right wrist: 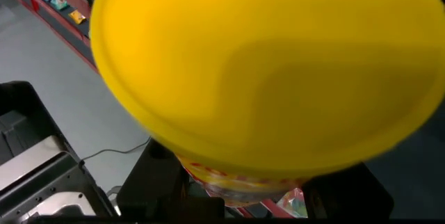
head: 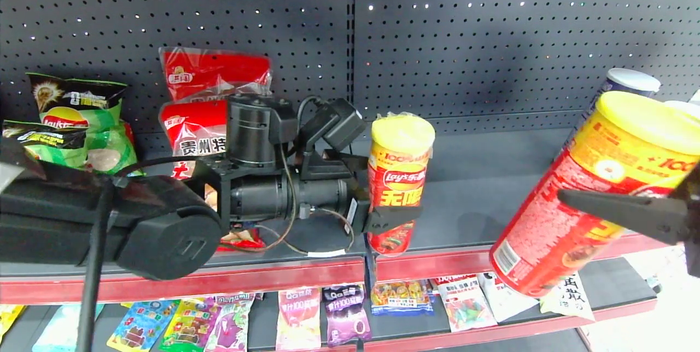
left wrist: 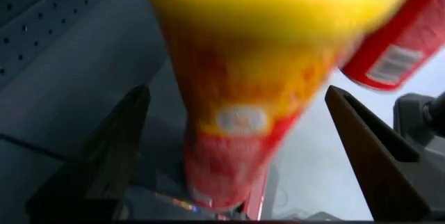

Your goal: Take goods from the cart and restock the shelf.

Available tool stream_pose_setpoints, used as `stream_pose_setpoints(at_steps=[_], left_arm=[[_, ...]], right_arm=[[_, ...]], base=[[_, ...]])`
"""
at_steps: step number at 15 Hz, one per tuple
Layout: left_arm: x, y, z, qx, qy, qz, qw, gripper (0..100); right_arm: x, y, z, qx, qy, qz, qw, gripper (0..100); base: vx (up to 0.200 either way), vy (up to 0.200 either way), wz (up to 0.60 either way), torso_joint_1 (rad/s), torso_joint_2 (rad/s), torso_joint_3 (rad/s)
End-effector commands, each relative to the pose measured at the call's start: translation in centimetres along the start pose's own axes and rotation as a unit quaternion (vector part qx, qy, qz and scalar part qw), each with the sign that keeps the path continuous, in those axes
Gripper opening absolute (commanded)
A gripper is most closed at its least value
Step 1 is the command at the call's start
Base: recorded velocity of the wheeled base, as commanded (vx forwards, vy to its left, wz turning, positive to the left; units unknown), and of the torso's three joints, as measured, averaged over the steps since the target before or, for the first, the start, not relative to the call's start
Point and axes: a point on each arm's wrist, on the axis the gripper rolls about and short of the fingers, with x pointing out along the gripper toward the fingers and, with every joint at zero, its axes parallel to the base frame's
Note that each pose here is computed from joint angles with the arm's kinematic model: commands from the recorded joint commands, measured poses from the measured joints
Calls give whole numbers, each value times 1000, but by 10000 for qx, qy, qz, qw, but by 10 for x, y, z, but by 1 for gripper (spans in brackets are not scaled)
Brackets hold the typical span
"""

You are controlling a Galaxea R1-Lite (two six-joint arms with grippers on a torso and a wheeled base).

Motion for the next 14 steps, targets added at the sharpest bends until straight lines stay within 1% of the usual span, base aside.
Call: stream_pose_setpoints(at_steps=[1, 2, 3, 4, 6, 7, 8, 9, 11, 12, 13, 14], left_arm=[[-23, -7, -1, -7, 24, 127, 9999, 100], [-28, -9, -2, -21, 52, 200, 9998, 100], [-38, -14, -5, -47, 117, 330, 9994, 100], [-45, -17, -9, -81, 173, 361, 9992, 100], [-56, -19, -16, -129, 263, 423, 9987, 100], [-66, -18, -19, -168, 280, 516, 9981, 100], [-70, -17, -20, -180, 279, 553, 9979, 100], [-80, -21, -22, -207, 279, 605, 9976, 100], [-90, -28, -22, -222, 252, 617, 9975, 100], [-97, -29, -26, -289, 291, 672, 9969, 100], [-100, -30, -27, -298, 297, 693, 9967, 100], [-109, -32, -30, -317, 296, 767, 9961, 100]], right_arm=[[38, -21, 4, 75, 166, -110, 9998, 0], [45, -24, 4, 71, 153, -127, 9998, 0], [58, -34, 4, 97, 167, -230, 9995, 0], [67, -41, 3, 145, 233, -294, 9992, 0], [82, -50, 3, 192, 321, -286, 9989, 0], [97, -59, 7, 199, 335, -306, 9988, 0], [102, -62, 7, 211, 363, -301, 9987, 0], [115, -67, 6, 165, 428, -281, 9986, 0], [130, -73, 6, 61, 464, -248, 9986, 0], [141, -78, 9, 53, 447, -228, 9987, 0], [145, -80, 11, 47, 433, -230, 9988, 0], [162, -85, 15, 17, 382, -188, 9991, 0]], base=[[0, 0, 0, 0, 0, 0], [0, 0, 0, 0, 0, 0], [0, 0, 0, 0, 0, 0], [0, 0, 0, 0, 0, 0], [0, 0, 0, 0, 0, 0], [0, 0, 0, 0, 0, 0], [0, 0, 0, 0, 0, 0], [0, 0, 0, 0, 0, 0], [0, 0, 0, 0, 0, 0], [0, 0, 0, 0, 0, 0], [0, 0, 0, 0, 0, 0], [0, 0, 0, 0, 0, 0]])
